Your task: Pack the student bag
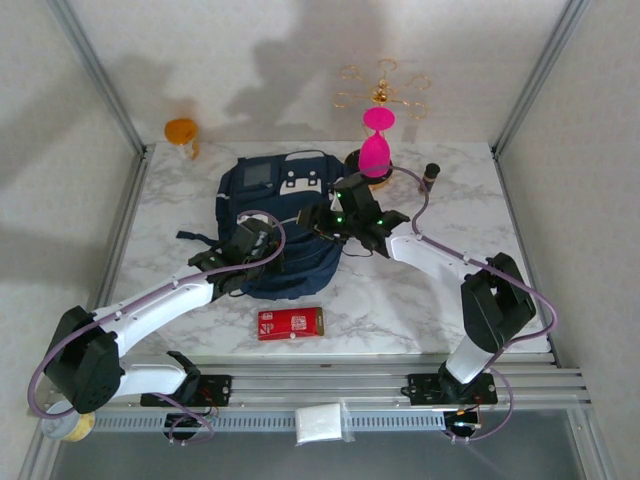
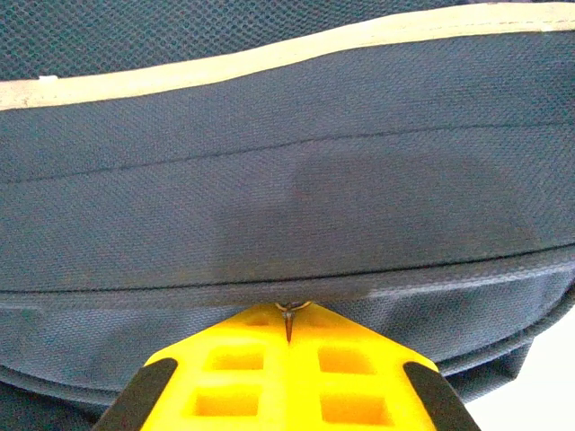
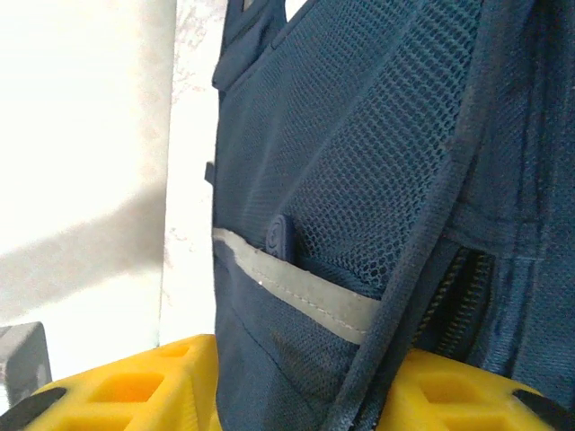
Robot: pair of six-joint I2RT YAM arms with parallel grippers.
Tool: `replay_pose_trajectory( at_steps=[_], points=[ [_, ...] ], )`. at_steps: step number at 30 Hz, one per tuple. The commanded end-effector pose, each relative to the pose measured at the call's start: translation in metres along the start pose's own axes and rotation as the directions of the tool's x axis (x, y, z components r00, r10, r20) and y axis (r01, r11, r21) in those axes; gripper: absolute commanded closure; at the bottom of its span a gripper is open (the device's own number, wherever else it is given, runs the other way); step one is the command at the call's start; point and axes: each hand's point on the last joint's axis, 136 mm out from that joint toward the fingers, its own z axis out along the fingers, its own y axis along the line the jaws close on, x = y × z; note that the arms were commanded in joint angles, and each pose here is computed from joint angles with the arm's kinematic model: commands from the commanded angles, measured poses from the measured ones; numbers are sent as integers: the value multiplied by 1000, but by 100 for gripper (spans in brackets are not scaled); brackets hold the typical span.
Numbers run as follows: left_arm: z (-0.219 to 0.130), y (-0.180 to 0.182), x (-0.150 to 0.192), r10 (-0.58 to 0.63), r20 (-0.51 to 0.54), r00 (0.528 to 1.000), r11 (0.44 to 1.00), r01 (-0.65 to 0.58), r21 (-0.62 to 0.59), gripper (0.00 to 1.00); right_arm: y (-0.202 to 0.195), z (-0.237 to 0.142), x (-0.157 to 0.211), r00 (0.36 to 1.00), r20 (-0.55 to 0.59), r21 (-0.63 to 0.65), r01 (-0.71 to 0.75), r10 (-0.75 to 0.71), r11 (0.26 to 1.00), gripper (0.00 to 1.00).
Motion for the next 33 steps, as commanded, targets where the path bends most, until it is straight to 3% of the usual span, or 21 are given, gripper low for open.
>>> replay_pose_trajectory(
  at_steps=[1,6,12,16,22,26,33],
  points=[
    [-4,-18,-10,-4,31,1000,998,3,60,100,26,-6,-3,998,51,-46,22,-20,999,51],
    [-4,-18,-10,-7,37,999,998,5,63,100,29,-19,-4,996,91,-48,30,-26,998,48],
    [0,-15,-13,-14,49,999,999,12,41,100,26,15,10,996,79,-60,-24,29,998,57],
    [-1,-6,-18,-26,65,998,1000,27,-14,100,21,32,12,998,56,-18,-16,17,1000,74],
    [-18,12,-21,-57,99,993,994,66,-87,100,20,-1,-6,992,121,-18,31,-28,999,98],
    [-31,36,-13,-74,113,991,983,92,-157,100,28,-23,-11,994,45,-100,100,-96,990,100],
    [-34,85,-7,-99,113,989,949,128,-287,100,9,-71,-47,994,21,-137,113,-111,984,100]
  ],
)
